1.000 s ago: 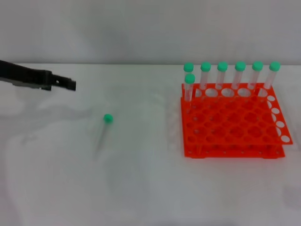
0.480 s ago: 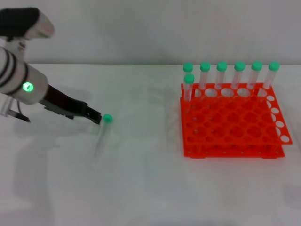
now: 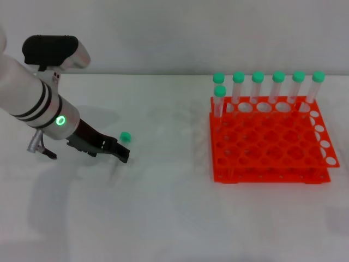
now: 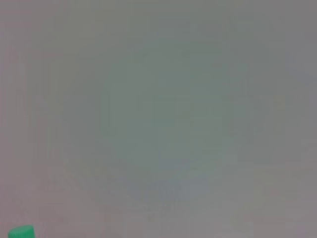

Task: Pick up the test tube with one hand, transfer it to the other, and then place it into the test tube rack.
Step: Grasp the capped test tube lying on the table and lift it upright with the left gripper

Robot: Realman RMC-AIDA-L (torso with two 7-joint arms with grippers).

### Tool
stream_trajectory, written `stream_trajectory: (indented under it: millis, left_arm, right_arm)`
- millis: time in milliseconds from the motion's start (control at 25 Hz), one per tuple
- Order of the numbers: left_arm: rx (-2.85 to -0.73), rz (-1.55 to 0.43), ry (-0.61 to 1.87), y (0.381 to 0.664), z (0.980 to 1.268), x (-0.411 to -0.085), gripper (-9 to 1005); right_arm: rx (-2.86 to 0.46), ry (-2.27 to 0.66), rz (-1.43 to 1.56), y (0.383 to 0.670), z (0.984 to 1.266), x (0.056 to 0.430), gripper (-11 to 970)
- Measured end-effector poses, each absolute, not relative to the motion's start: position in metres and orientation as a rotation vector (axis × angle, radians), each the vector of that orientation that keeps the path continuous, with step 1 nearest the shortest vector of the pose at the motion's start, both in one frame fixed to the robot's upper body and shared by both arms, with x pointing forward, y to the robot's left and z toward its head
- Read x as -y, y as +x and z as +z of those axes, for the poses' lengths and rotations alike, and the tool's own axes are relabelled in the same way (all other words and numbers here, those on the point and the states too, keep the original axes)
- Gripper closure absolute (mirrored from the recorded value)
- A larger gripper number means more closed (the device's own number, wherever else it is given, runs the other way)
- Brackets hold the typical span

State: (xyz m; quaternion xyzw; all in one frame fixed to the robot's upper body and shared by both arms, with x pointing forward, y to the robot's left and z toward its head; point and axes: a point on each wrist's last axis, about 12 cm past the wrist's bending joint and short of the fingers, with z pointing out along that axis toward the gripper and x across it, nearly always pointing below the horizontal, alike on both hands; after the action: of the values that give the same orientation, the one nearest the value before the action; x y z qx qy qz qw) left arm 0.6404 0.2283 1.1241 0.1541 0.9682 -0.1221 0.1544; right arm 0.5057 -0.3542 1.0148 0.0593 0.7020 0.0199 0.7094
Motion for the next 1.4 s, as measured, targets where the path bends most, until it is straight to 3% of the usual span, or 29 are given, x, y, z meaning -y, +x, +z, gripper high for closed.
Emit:
stream_trajectory:
  millis: [640,760,1000,1400]
  left_arm:
    - [-2.808,-0.351,0.442,0.64,1.12,-0.224,127]
    - [-2.809,-0.352,0.451,0.64,1.12,-0.223,287]
    - [-2.832,-0.354,0.463,0.638,1.116,-0.219,495]
    - [-2.837,-0.354,0.479,0.639,1.115,-0.215,515]
  right_arm:
    - [-1.557,0.126,0.029,0.512,1.018,0.357,120]
    - [-1.559,0.127,0.029,0.513,1.018,0.357,120]
    - [-1.558,0.129,0.028,0.513,1.018,0.357,121]
    - [-1.556,0.131,0.025,0.513,1.018,0.358,121]
